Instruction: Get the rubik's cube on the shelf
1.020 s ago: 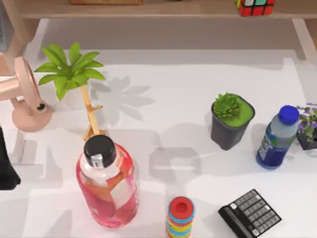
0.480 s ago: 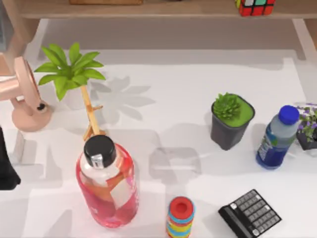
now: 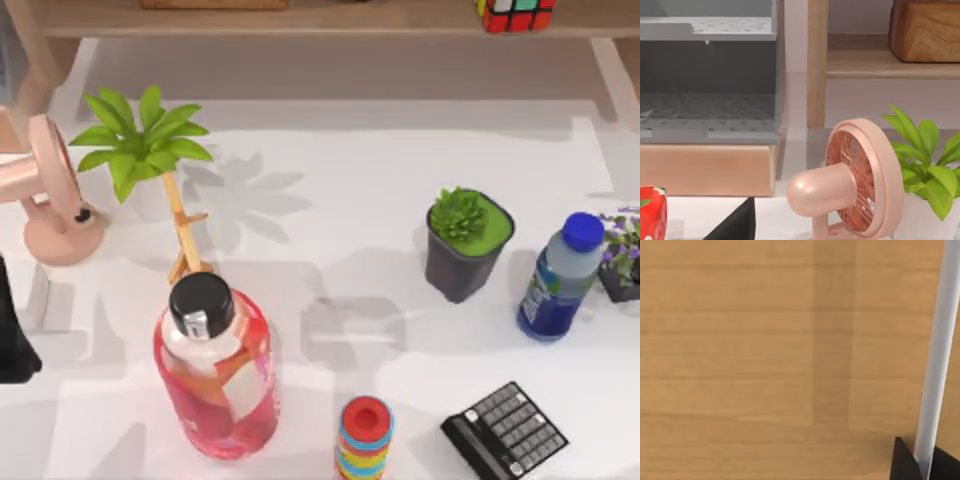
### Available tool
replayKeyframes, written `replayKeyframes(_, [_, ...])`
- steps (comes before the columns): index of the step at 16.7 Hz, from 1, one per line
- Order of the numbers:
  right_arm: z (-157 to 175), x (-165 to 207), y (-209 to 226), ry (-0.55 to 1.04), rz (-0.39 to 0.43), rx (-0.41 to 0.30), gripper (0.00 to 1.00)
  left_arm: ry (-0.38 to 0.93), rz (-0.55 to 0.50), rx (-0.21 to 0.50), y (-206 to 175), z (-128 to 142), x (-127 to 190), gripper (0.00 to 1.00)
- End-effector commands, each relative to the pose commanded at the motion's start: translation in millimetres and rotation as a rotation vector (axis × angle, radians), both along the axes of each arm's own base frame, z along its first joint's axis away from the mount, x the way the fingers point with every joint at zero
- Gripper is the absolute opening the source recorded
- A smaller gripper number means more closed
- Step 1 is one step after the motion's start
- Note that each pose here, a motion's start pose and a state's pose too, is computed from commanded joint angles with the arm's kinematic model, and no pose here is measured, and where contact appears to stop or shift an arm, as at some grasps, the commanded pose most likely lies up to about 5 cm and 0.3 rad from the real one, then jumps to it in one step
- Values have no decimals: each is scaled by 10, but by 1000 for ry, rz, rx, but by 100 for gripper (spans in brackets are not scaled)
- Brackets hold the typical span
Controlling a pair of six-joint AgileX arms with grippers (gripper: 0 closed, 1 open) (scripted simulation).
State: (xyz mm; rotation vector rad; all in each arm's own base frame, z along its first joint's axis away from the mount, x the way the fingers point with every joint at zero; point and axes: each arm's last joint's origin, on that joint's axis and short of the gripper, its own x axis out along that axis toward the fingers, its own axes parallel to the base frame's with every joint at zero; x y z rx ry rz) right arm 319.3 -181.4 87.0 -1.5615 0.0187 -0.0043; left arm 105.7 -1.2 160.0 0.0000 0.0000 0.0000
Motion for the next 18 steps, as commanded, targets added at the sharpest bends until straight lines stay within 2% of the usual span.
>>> replayKeyframes(7, [5,502,-4,-1,-1,-1,0,0,0,0,0,0,0,100])
replayKeyframes(14, [-13,569,-2,7,0,4,0,0,0,0,0,0,0,100])
replayKeyframes(18, [-21,872,-12,7,3,2,0,0,0,0,0,0,0,100])
